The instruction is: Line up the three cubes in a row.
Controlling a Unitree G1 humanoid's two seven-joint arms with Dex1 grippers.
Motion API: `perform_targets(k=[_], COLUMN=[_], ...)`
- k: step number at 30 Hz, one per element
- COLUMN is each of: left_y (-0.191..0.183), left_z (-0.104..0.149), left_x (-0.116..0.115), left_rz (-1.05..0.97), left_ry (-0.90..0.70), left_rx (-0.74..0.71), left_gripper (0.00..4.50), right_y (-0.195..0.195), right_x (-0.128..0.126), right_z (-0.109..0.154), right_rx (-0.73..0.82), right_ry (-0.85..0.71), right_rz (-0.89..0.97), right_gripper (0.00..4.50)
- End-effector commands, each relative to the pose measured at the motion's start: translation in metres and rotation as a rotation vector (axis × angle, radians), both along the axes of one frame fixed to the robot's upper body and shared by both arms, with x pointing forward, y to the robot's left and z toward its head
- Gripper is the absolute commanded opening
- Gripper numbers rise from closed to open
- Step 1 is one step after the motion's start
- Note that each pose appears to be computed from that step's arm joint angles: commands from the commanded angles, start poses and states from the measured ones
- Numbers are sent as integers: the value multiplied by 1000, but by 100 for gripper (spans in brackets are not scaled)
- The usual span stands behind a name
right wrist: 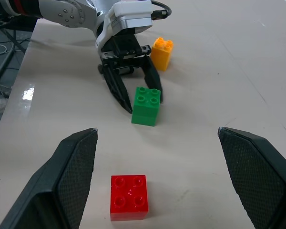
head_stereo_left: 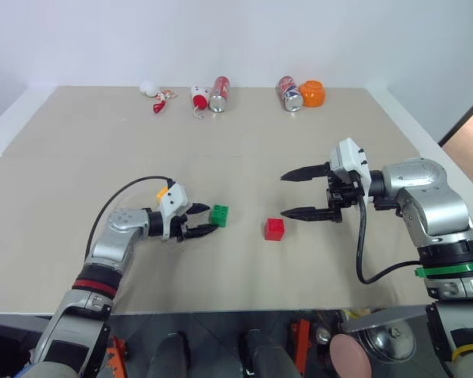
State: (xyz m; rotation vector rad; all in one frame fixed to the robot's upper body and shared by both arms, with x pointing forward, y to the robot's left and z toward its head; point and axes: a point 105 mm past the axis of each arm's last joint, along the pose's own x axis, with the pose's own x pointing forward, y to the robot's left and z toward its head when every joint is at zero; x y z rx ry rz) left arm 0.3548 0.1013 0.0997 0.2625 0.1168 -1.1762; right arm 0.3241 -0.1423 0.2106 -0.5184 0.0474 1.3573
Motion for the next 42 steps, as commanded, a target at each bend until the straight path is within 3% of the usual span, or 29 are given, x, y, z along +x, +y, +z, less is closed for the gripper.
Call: perform_targets(k=[1,5,17,18,23,28,30,42], left_y=[-9,-9,-5,-5,-4,2,4,-7], left_z=[1,1,2,4,13,17,19,15], left_x=[-3,-4,-5,-7,-17,-9,-5,-2], left_rz=[-40,-44,-51,-61,-105,-42,-21,-43], left_ry=[12,15,54,65,106,51,31,25], left_rx=[-2,3,-16,-36,-81,-70,-66,-6], left_gripper=[132,4,4,57,220,404,443,447], right_y=[-1,0,0,0,0,0,1,2], right_x=[-1,1,1,1,1,3,3,2], right_z=[12,12,14,14,15,16,17,20], right_rx=[15,15,19,19,18,17,18,28], right_ry=[-53,-58,-66,-67,-70,-71,-74,-83], right_rz=[2,-1,-1,-2,-1,0,3,8], right_gripper=[419,419,419,419,419,419,419,419])
